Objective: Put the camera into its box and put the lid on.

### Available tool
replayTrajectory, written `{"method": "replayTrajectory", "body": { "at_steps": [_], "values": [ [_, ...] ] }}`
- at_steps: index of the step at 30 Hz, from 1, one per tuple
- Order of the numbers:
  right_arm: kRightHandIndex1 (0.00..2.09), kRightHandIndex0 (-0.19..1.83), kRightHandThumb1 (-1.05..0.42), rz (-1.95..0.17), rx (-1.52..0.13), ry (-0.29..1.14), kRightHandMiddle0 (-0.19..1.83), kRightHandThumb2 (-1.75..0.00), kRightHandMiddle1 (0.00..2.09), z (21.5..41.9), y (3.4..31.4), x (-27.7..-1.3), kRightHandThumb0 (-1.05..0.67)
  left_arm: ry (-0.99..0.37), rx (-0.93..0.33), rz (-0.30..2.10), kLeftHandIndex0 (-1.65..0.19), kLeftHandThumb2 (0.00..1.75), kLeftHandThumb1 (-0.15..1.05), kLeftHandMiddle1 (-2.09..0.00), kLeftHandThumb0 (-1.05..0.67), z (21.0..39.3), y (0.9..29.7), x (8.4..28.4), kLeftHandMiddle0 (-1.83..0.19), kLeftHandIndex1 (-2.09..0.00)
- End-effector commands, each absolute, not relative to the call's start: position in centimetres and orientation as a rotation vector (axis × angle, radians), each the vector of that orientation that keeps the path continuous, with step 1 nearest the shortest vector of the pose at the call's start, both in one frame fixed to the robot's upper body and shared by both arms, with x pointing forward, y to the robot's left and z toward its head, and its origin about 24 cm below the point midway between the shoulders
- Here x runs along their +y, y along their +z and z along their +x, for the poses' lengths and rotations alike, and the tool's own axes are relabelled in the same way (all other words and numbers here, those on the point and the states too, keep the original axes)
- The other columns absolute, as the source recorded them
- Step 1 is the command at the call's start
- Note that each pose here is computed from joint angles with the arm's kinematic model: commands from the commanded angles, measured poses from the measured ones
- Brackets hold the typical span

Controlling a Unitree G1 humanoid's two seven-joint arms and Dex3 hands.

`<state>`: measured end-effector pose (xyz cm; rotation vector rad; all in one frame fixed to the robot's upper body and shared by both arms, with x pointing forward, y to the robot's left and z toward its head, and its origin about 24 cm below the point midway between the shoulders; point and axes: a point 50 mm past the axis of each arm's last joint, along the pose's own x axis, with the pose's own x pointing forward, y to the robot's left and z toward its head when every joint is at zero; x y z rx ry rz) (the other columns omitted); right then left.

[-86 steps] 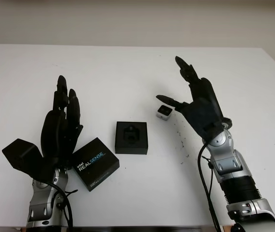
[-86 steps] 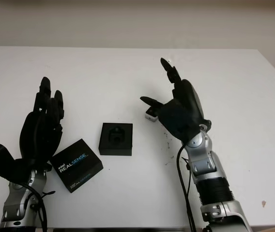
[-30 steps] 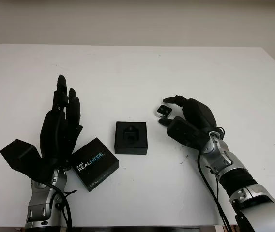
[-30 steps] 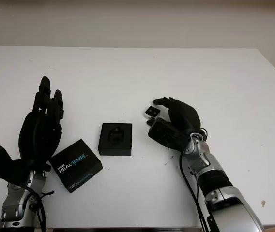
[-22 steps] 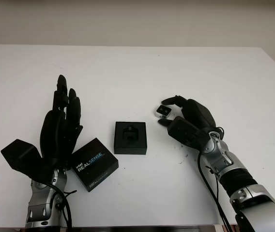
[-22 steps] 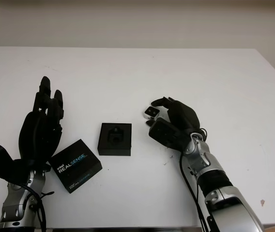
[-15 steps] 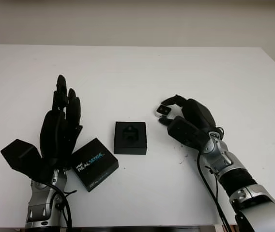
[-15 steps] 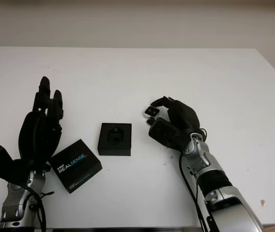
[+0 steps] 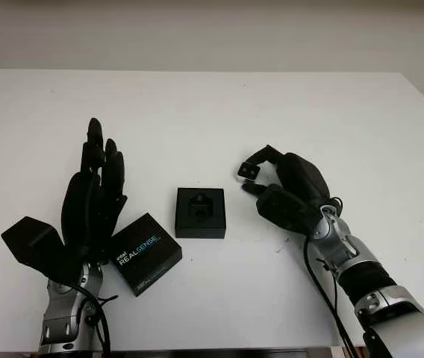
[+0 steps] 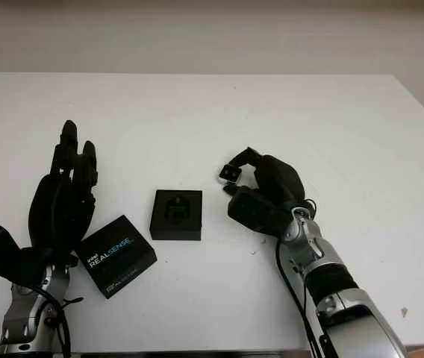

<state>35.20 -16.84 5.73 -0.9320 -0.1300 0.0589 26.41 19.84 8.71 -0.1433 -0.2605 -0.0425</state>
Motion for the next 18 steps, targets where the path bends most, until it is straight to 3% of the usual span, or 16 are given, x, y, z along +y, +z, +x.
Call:
{"method": "replayTrajectory", "body": {
  "at_steps": [1,8,18],
  "values": [
    [0.27,0.5,-0.95,-0.899,-0.13,0.062,0.45,-0.05,1.3,34.9,5.2,-16.8,-0.37,-0.038,-0.273,-0.136,0.19,0.42,1.05,0.0,-0.69,26.3,9.0,19.9,0.19,0.0],
    [0.26,0.39,-0.97,-0.721,-0.103,0.064,0.38,-0.06,1.43,35.2,5.6,-17.1,-0.37,-0.042,-0.267,-0.134,0.19,0.41,1.05,0.0,-0.69,26.2,9.0,19.8,0.19,0.0],
    [0.22,0.32,-0.98,-0.516,-0.179,0.107,0.35,-0.06,1.54,35.9,8.7,-17.2,-0.45,-0.047,-0.257,-0.123,0.19,0.43,1.05,0.0,-0.7,26.2,8.9,19.9,0.19,0.0]
  ]
}}
